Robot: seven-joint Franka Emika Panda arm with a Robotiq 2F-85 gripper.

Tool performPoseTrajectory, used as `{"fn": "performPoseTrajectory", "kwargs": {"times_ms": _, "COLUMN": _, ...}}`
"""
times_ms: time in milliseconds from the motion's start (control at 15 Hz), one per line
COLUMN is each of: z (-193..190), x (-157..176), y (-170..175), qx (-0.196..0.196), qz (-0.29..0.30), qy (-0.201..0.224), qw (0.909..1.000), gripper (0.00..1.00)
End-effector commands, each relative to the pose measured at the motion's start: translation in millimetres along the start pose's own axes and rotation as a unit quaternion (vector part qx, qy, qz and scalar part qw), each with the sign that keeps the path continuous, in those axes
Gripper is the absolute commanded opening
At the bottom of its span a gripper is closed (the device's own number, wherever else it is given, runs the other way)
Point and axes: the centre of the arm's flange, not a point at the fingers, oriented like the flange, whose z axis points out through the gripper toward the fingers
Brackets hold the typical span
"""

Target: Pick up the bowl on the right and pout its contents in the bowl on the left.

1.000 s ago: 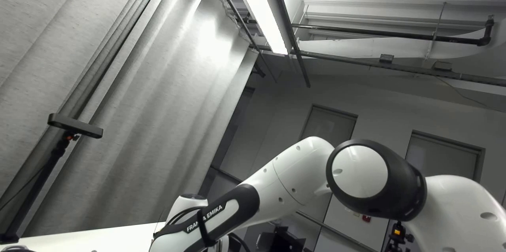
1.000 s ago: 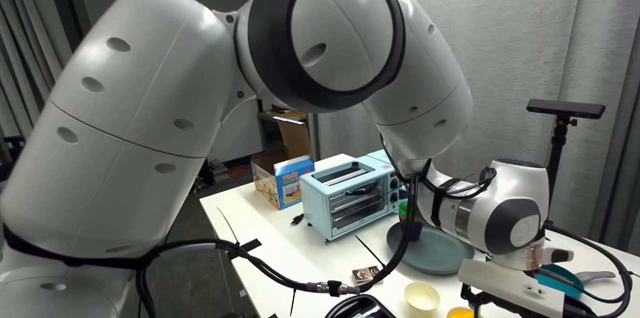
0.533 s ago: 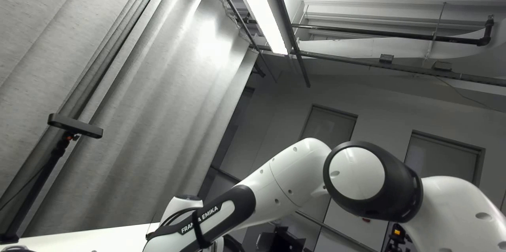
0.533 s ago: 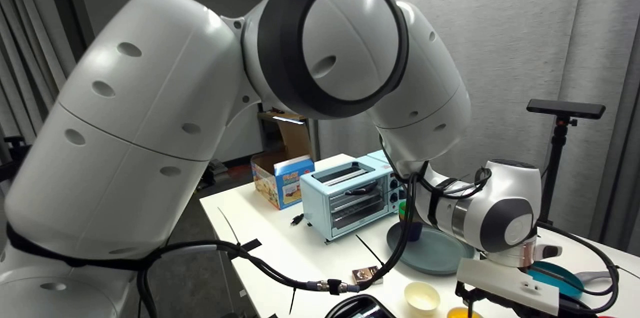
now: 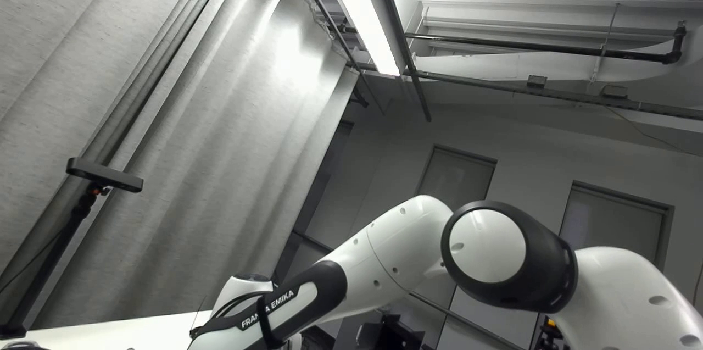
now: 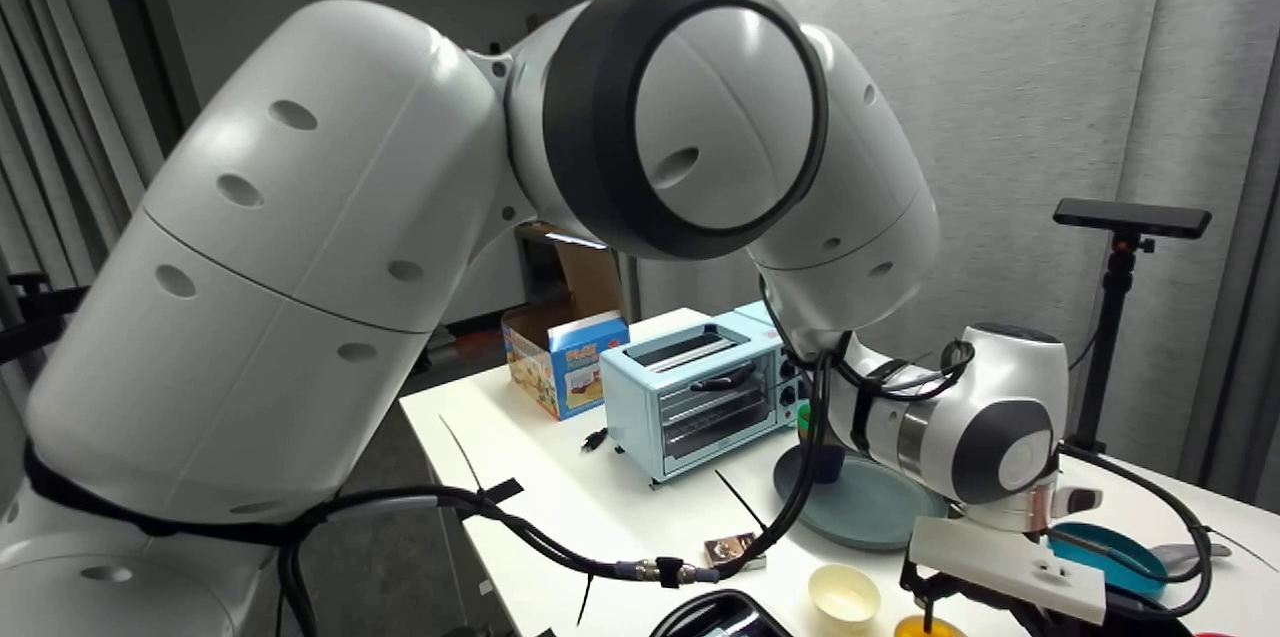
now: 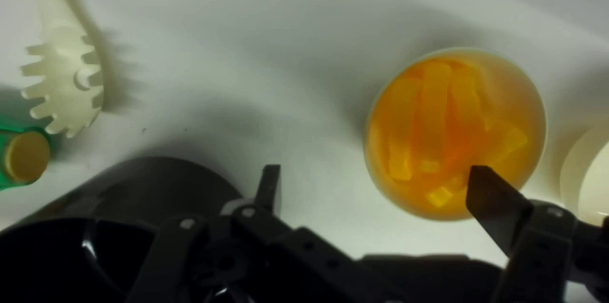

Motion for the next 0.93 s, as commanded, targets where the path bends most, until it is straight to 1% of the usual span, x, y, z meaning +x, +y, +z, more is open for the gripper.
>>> {"fn": "performPoseTrajectory", "kwargs": {"times_ms": 0, "z": 6.3, "x": 11.0, "y": 9.8, "qx": 0.015, "qz": -0.011, "qy": 0.002, "qw": 0.9998, "gripper": 0.95}}
{"fn": "performPoseTrajectory", "kwargs": {"times_ms": 67, "z": 6.2, "x": 10.7, "y": 9.9, "qx": 0.016, "qz": -0.011, "qy": 0.002, "qw": 0.9998, "gripper": 0.9}}
{"fn": "performPoseTrajectory", "kwargs": {"times_ms": 133, "z": 5.7, "x": 10.2, "y": 10.2, "qx": 0.016, "qz": -0.011, "qy": 0.002, "qw": 0.9998, "gripper": 0.94}}
{"fn": "performPoseTrajectory", "kwargs": {"times_ms": 200, "z": 5.2, "x": 9.7, "y": 10.4, "qx": 0.016, "qz": -0.01, "qy": 0.002, "qw": 0.9998, "gripper": 0.93}}
{"fn": "performPoseTrajectory", "kwargs": {"times_ms": 267, "z": 4.5, "x": 8.7, "y": 10.3, "qx": 0.015, "qz": -0.009, "qy": 0.003, "qw": 0.9998, "gripper": 0.95}}
{"fn": "performPoseTrajectory", "kwargs": {"times_ms": 333, "z": 3.7, "x": 7.6, "y": 9.9, "qx": 0.015, "qz": -0.008, "qy": 0.003, "qw": 0.9998, "gripper": 0.98}}
{"fn": "performPoseTrajectory", "kwargs": {"times_ms": 467, "z": 0.1, "x": 4.1, "y": 8.6, "qx": 0.012, "qz": -0.006, "qy": 0.006, "qw": 0.9999, "gripper": 1.0}}
{"fn": "performPoseTrajectory", "kwargs": {"times_ms": 733, "z": -12.3, "x": -4.8, "y": 5.0, "qx": -0.008, "qz": 0.004, "qy": 0.007, "qw": 0.9999, "gripper": 1.0}}
{"fn": "performPoseTrajectory", "kwargs": {"times_ms": 867, "z": -23.2, "x": -10.5, "y": 3.8, "qx": -0.026, "qz": 0.02, "qy": 0.006, "qw": 0.9994, "gripper": 1.0}}
